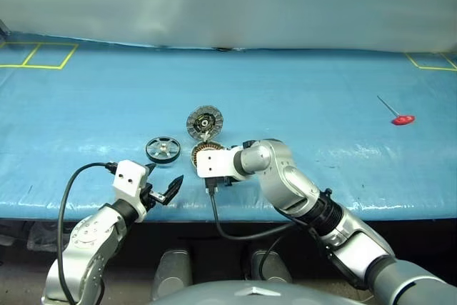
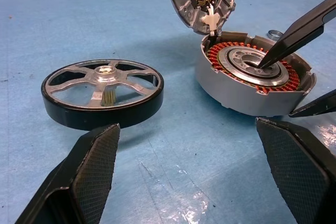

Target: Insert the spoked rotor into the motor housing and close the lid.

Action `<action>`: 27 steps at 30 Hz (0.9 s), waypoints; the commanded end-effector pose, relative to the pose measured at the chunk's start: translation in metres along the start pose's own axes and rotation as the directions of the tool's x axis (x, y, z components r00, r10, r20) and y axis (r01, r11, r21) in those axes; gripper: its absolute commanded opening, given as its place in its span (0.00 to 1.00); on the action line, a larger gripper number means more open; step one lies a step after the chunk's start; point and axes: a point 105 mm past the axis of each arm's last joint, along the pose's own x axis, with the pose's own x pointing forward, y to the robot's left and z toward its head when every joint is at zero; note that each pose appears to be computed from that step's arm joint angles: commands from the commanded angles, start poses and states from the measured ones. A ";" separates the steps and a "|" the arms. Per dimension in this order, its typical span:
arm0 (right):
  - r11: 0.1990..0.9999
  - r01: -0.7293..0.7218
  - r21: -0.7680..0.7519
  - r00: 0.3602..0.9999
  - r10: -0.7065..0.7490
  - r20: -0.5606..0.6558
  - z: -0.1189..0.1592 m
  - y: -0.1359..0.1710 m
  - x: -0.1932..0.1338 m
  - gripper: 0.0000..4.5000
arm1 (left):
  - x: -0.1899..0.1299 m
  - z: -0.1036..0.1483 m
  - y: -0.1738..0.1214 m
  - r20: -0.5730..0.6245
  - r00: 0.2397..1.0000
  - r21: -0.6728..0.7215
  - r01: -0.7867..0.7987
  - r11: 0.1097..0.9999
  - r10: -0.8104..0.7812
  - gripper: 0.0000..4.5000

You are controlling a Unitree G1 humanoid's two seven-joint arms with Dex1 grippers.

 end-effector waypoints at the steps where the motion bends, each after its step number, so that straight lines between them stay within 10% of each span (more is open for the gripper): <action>1: 0.977 -0.202 0.072 0.979 0.203 -0.003 -0.010 0.040 0.017 0.62 | 0.000 0.010 -0.004 0.025 0.999 0.028 0.021 0.999 -0.022 1.00; 7: 0.976 -0.208 0.065 0.978 0.208 0.015 -0.005 0.041 0.016 0.98 | 0.000 0.009 -0.004 0.018 1.000 0.027 0.025 0.999 -0.025 1.00; 27: 0.994 -0.094 0.053 0.994 0.091 0.053 0.009 0.019 -0.003 0.98 | 0.003 0.007 -0.007 0.008 0.999 0.017 0.050 0.999 -0.050 1.00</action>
